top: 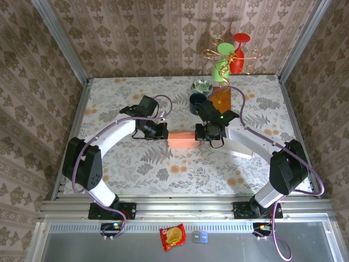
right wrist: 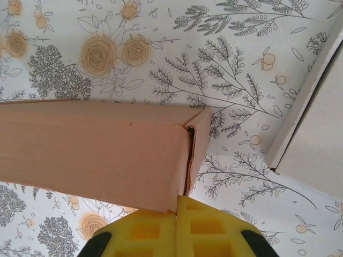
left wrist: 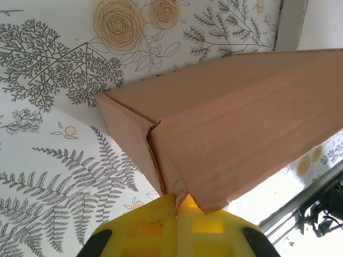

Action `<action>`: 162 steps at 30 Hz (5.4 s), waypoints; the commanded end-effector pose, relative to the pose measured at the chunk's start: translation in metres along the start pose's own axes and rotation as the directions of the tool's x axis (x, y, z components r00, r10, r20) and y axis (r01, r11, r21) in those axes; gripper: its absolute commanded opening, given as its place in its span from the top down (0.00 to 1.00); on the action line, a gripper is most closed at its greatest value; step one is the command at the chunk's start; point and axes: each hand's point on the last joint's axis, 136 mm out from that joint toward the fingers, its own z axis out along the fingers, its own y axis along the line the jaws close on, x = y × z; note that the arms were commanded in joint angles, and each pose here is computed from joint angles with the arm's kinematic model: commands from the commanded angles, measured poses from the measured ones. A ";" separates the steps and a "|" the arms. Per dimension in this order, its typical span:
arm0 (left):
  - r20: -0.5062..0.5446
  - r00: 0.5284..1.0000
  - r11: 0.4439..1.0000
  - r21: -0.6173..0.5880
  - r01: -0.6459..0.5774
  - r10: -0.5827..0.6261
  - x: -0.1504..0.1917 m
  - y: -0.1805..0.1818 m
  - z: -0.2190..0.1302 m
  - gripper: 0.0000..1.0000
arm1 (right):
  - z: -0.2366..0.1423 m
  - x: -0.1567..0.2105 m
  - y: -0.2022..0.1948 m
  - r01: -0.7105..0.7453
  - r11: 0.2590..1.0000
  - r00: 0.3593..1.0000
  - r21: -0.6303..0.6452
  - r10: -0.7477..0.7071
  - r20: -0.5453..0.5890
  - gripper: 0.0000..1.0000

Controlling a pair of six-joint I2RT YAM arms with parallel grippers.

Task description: Fold the paper box

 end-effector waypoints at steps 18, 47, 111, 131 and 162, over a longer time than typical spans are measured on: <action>0.005 1.000 0.999 -0.038 -0.020 0.020 0.003 0.004 -0.002 0.97 | -0.052 -0.021 0.010 -0.605 0.675 0.781 -0.423 0.607 -0.147 0.36; 0.001 1.000 1.000 -0.026 0.011 -0.011 0.002 0.002 0.000 0.94 | 0.025 0.005 -0.011 -0.815 0.500 0.577 -0.293 0.749 -0.325 0.51; 0.229 0.971 0.996 -0.039 0.083 -0.072 -0.038 0.017 -0.032 0.00 | -0.034 -0.029 -0.016 -0.606 0.722 0.789 -0.333 0.600 -0.135 0.35; 0.378 0.887 0.963 0.061 0.262 -0.265 -0.059 0.013 -0.082 0.00 | -0.024 -0.007 -0.017 -0.932 0.340 0.363 -0.127 0.880 -0.305 0.33; 0.571 0.813 0.993 0.070 0.092 -0.116 -0.034 0.011 -0.112 0.00 | 0.046 -0.037 0.043 -0.883 0.297 0.435 -0.363 0.807 -0.400 0.55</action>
